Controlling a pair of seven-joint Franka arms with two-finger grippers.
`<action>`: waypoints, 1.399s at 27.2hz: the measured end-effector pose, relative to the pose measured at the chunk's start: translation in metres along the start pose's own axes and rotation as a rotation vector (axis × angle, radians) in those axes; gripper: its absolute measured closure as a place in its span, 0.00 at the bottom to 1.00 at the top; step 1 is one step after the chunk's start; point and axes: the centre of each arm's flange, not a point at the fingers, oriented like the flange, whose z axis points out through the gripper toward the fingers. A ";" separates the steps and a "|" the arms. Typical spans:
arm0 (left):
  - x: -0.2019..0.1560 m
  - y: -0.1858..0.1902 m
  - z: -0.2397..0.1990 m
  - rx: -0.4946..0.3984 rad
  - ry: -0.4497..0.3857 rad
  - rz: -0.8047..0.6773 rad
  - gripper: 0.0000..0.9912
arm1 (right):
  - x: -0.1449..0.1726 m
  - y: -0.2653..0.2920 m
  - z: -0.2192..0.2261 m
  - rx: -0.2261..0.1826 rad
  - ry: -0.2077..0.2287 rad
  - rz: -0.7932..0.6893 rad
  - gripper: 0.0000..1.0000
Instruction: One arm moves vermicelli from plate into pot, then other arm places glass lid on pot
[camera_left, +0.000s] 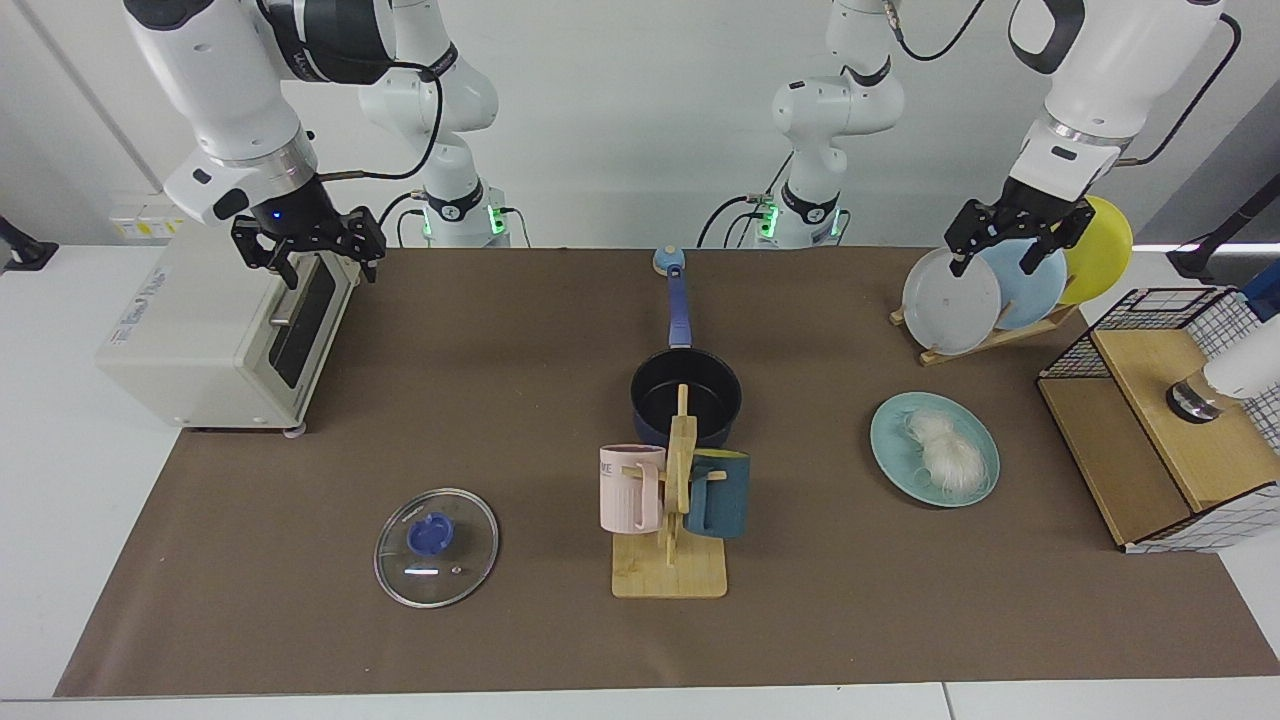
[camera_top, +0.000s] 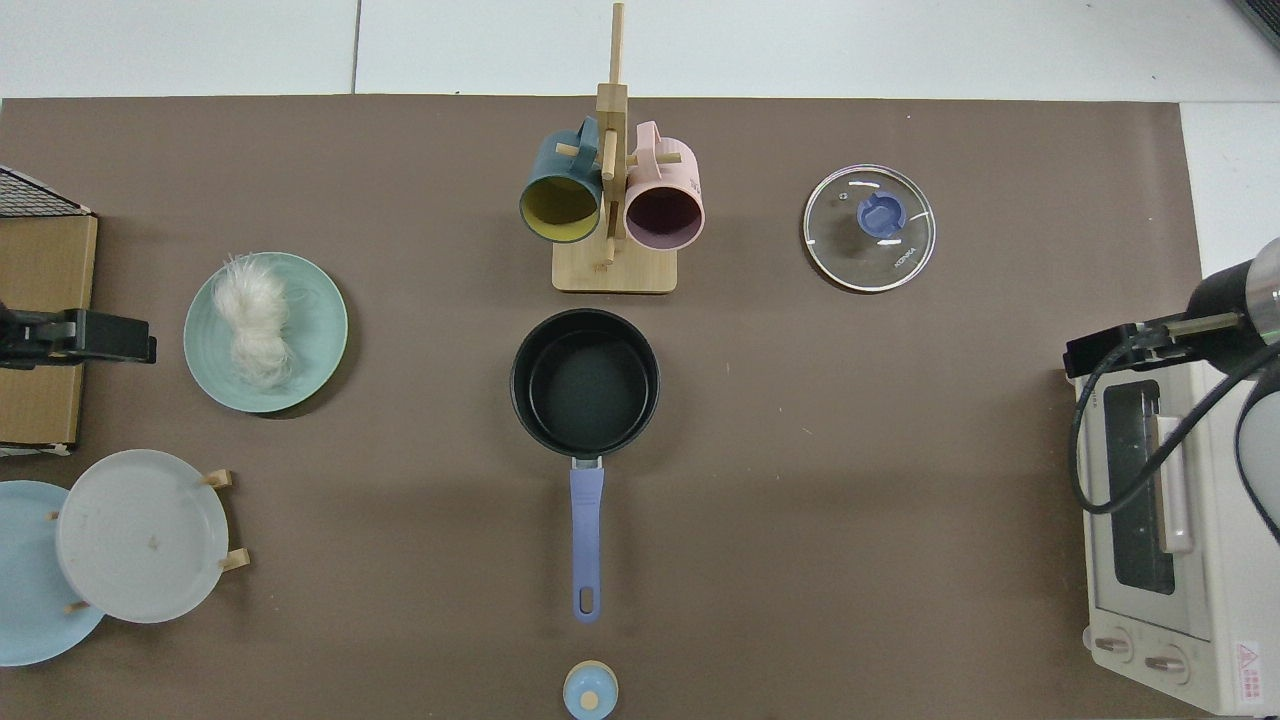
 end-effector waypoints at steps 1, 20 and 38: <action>0.003 -0.001 -0.001 0.000 0.020 -0.001 0.00 | 0.000 0.000 0.000 0.000 0.003 0.001 0.00; 0.073 -0.016 0.080 0.002 0.185 -0.021 0.00 | 0.056 -0.002 0.008 0.007 0.018 -0.007 0.01; 0.103 -0.067 0.204 -0.007 0.104 -0.262 0.00 | 0.182 -0.043 0.117 -0.010 0.025 0.027 0.01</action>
